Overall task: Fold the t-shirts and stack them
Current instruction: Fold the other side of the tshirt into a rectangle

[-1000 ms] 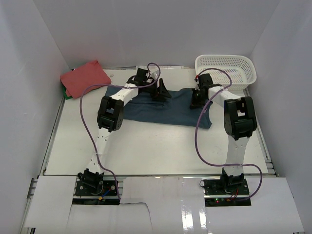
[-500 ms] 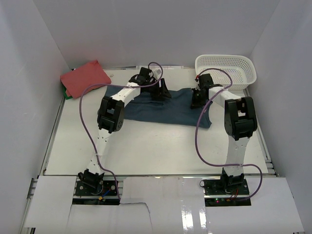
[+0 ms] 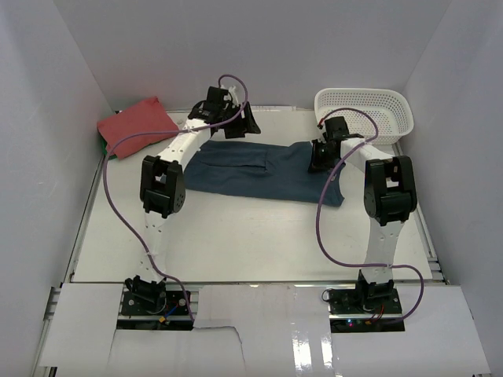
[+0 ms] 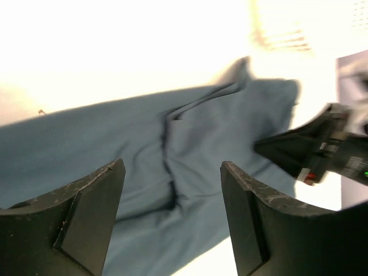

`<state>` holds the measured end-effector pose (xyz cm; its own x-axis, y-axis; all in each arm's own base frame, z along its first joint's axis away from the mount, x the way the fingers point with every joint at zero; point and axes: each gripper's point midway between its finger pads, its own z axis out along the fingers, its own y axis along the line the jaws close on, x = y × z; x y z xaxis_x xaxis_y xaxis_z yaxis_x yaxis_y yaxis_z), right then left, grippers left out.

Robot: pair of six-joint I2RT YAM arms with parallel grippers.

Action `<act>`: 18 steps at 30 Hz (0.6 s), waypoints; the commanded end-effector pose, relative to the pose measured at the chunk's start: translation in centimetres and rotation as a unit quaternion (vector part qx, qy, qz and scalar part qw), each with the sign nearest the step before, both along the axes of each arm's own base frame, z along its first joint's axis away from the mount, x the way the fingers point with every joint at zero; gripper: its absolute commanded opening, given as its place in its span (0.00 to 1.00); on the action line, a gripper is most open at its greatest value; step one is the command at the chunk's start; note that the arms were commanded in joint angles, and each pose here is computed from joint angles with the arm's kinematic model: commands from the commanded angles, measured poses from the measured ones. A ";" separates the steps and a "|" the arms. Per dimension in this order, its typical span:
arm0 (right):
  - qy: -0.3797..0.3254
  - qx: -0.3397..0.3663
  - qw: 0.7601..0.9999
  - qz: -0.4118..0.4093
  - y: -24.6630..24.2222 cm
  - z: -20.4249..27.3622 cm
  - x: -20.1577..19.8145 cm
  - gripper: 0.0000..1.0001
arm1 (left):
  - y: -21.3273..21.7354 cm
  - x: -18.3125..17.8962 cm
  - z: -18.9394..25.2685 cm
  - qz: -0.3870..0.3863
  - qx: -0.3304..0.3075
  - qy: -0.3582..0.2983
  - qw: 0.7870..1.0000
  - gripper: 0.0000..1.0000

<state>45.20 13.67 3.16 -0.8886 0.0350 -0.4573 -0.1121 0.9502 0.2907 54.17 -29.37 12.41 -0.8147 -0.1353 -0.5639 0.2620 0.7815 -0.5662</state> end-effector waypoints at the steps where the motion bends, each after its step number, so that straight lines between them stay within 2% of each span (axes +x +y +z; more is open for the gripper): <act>1: -0.075 0.039 0.996 0.022 1.4 6.1 1.8 0.18 | 0.8 -0.8 11.7 0.001 -0.019 -0.110 0.994 0.79; 5: -0.084 0.039 0.995 0.025 1.8 7.8 0.2 0.19 | 4.1 -0.7 10.9 0.025 -0.011 -0.102 0.994 0.79; 9: -0.051 0.038 0.998 0.027 2.6 7.3 -3.8 0.21 | 9.7 -0.3 5.5 0.060 -0.006 -0.039 0.997 0.78; 13: -0.032 0.029 0.999 0.029 2.9 6.4 -7.3 0.22 | 12.8 0.2 3.0 0.084 0.010 -0.027 0.996 0.77; 18: -0.007 0.030 0.999 0.027 2.5 5.2 -10.1 0.13 | 14.4 1.1 0.4 0.097 0.049 -0.024 0.994 0.77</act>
